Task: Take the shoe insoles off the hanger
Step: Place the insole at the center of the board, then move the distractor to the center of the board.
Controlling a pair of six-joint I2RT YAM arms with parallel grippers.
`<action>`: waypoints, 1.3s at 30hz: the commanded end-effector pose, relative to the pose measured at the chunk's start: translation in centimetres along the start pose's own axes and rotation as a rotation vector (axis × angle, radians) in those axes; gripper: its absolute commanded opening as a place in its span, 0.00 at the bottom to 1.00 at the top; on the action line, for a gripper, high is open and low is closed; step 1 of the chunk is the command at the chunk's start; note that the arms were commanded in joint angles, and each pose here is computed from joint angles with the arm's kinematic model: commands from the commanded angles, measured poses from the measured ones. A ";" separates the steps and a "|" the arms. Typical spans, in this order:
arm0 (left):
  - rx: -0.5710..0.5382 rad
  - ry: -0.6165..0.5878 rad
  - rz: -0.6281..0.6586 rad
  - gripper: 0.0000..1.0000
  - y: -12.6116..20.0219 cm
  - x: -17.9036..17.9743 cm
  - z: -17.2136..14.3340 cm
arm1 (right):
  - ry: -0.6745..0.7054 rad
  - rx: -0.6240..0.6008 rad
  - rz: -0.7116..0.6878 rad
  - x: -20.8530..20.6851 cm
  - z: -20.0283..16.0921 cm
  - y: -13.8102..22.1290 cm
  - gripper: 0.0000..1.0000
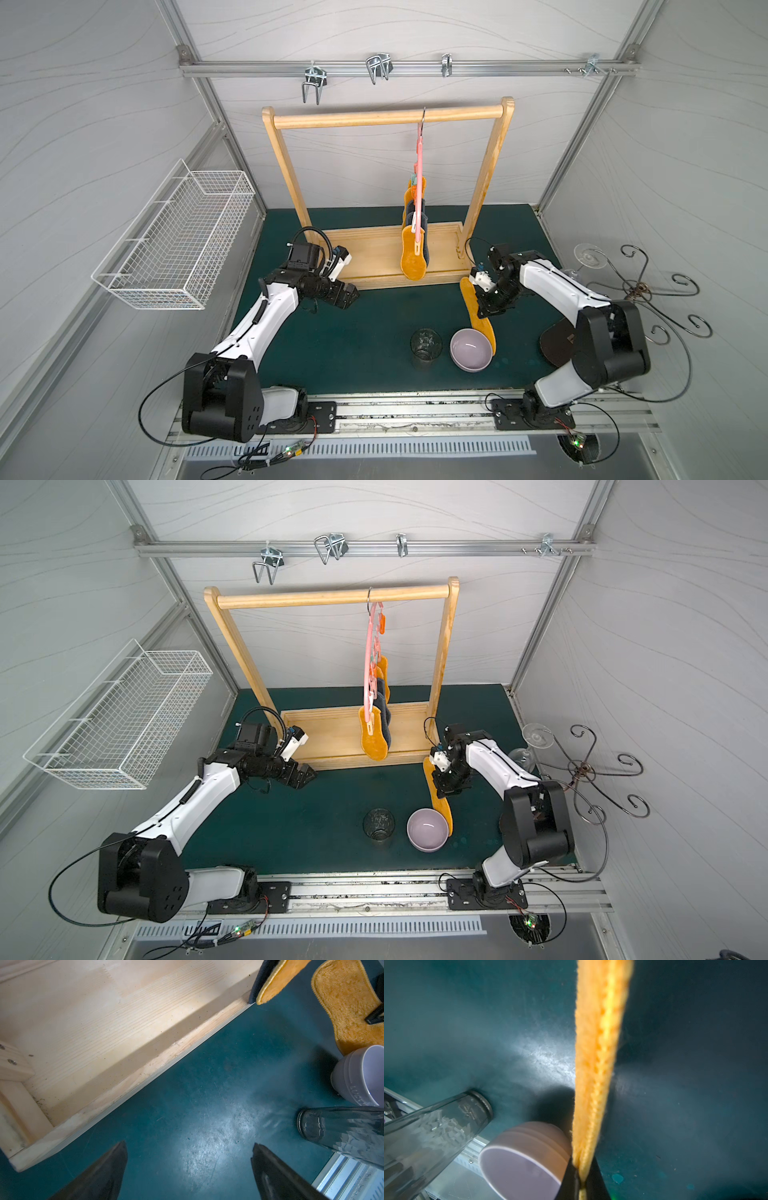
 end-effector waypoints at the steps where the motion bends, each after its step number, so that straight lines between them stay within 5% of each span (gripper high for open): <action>1: -0.039 -0.010 0.001 0.98 0.8 0.3 1.8 | 0.018 0.034 -0.014 -0.1 0.1 0.1 0.00; 6: -0.031 -0.001 -0.007 0.98 0.6 0.3 1.6 | 0.007 0.020 -0.054 -1.1 0.7 -0.2 0.01; 14: -0.026 0.000 -0.020 0.95 0.4 0.3 1.4 | -0.031 0.024 -0.140 -3.4 1.4 -1.4 0.23; 20: -0.066 -0.026 0.009 0.95 0.9 0.4 1.4 | -0.055 -0.007 -0.249 -5.3 1.8 -1.1 0.26; 24: -0.112 -0.074 0.071 0.97 0.9 1.1 1.0 | -0.074 -0.070 -0.315 -6.0 2.6 0.0 0.40; 33: -0.159 -0.072 0.118 0.98 2.1 2.2 -0.3 | -0.030 -0.253 -0.344 -2.2 2.9 4.2 0.56; 36: -0.172 -0.068 0.112 0.98 2.4 2.2 -0.3 | -0.113 -0.297 -0.285 -0.5 2.1 5.3 0.69; 39: -0.167 -0.071 0.106 0.98 2.4 2.1 -0.4 | -0.216 -0.320 -0.238 0.2 0.5 5.5 0.69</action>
Point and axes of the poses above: each gripper's point midway between its finger pads, its own y axis back along the fingers, its own x axis along the line the jaws close on, z = x × y, the point moved 1 cm from there along y, back along the fingers, and after that the axes turned 6 degrees about -y, right-handed, at the moved point
